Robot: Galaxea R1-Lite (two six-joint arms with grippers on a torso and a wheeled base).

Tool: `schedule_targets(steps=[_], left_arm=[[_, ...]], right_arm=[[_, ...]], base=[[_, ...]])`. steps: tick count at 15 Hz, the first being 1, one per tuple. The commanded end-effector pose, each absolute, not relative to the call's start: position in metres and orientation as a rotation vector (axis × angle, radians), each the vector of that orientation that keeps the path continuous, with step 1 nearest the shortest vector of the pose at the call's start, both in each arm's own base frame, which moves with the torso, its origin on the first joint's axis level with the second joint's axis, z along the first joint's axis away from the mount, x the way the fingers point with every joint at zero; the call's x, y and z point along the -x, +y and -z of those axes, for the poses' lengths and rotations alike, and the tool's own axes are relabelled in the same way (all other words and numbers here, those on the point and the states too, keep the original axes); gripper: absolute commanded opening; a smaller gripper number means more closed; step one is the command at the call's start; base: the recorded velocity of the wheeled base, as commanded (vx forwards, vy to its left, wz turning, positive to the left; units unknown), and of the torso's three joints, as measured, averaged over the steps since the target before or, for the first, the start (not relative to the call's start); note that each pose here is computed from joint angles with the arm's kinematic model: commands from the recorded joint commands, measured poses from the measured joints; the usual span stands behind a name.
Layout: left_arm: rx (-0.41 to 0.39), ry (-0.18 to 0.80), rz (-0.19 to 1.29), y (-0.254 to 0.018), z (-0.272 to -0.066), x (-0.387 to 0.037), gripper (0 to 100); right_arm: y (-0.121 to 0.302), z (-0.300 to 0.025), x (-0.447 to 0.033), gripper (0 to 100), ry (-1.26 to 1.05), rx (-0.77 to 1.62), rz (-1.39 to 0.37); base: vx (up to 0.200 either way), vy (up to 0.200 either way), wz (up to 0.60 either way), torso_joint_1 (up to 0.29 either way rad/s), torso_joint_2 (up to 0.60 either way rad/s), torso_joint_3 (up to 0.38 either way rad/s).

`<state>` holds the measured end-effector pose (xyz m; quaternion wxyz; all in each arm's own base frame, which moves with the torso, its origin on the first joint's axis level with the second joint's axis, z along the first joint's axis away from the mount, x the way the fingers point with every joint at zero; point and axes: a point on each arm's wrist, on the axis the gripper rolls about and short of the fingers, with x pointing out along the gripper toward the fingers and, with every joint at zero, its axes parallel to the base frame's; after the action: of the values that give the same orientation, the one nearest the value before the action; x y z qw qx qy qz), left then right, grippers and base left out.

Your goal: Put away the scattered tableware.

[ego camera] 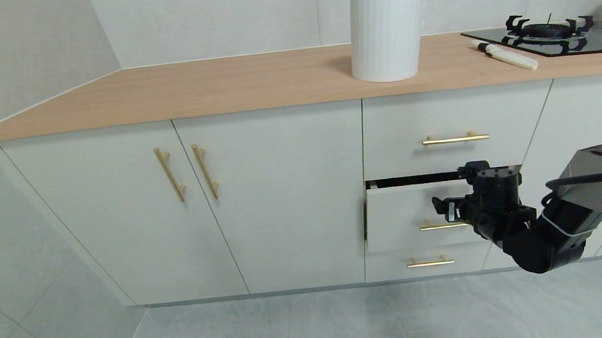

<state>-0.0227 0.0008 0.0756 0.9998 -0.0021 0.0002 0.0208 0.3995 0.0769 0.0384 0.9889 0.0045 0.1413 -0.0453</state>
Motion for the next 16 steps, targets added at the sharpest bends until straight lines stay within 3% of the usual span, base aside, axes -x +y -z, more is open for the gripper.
schedule_targets(steps=[1, 16], left_arm=[[0.005, 0.001, -0.043, 0.001, -0.076, 0.023, 100], [0.005, 0.001, -0.043, 0.001, -0.076, 0.023, 100]], right_arm=[[0.078, -0.032, -0.407, 100, 0.278, -0.010, 0.109], [0.076, -0.027, -0.437, 100, 0.181, -0.027, 0.231]], base=[[0.000, 0.000, 0.00, 0.000, 0.00, 0.000], [0.000, 0.000, 0.00, 0.000, 0.00, 0.000]])
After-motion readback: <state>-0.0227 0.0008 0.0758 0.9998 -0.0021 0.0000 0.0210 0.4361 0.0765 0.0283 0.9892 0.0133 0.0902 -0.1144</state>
